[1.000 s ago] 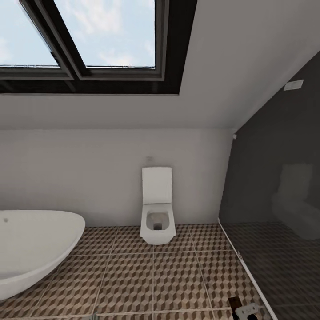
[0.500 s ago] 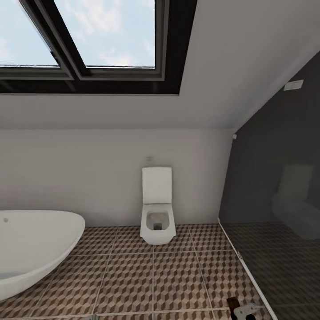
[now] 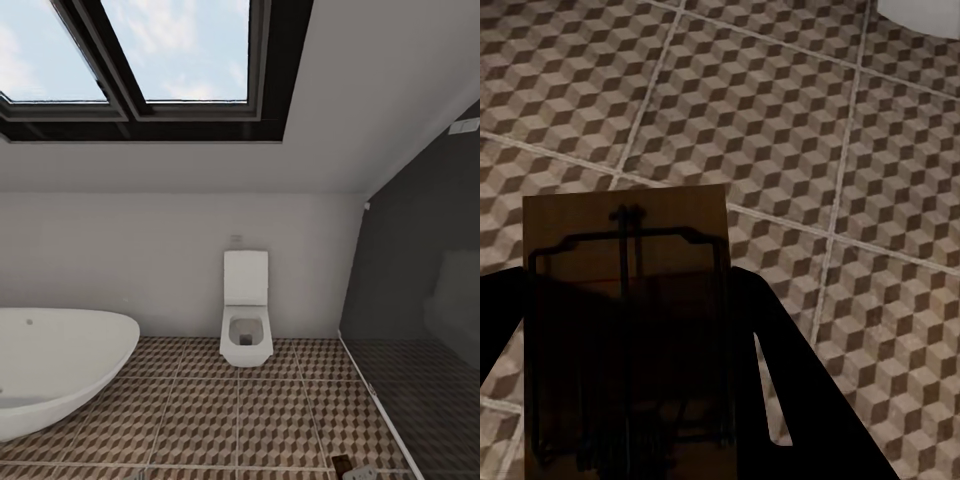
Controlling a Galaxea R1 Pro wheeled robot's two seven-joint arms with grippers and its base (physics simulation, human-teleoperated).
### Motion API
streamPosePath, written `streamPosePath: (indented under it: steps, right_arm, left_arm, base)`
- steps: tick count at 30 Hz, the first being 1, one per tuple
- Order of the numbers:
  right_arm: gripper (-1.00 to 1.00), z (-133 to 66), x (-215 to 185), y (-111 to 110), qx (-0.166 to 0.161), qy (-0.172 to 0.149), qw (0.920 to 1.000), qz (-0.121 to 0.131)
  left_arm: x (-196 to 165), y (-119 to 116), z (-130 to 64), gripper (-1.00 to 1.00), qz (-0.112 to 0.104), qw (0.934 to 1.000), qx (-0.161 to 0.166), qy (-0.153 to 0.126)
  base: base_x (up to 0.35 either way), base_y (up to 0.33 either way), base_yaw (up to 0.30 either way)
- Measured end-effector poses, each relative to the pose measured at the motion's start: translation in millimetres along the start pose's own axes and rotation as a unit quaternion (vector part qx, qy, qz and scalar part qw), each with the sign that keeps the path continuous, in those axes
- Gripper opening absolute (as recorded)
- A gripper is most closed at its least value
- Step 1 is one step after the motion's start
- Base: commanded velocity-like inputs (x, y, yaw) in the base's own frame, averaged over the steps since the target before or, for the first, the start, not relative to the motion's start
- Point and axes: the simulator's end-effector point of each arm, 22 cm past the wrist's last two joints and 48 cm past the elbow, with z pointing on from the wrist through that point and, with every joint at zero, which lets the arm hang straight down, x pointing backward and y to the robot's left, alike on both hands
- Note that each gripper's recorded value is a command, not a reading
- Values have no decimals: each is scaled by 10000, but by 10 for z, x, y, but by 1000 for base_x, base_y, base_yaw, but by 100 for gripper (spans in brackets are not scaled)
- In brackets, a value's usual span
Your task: Take the four mousetraps from the cabinet in the bathroom and place them on the bathroom floor. Make sure all four end up on the same floor surface, and ensure that at least two of them are either under or directly next to the same bathroom sink.
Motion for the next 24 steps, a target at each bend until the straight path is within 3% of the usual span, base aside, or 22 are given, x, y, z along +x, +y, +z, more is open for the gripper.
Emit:
streamPosePath:
  steps: [16, 24]
  right_arm:
    - [-100, -2, 4, 7, -9, 2, 10000, -8]
    - [-100, -2, 4, 14, -27, 2, 10000, -4]
  left_arm:
    - [-3, 10, 0, -100, 1, 10000, -6, -2]
    - [-3, 10, 0, -100, 2, 10000, -6, -2]
  base:
    - [0, 0, 5]
    - [0, 0, -168]
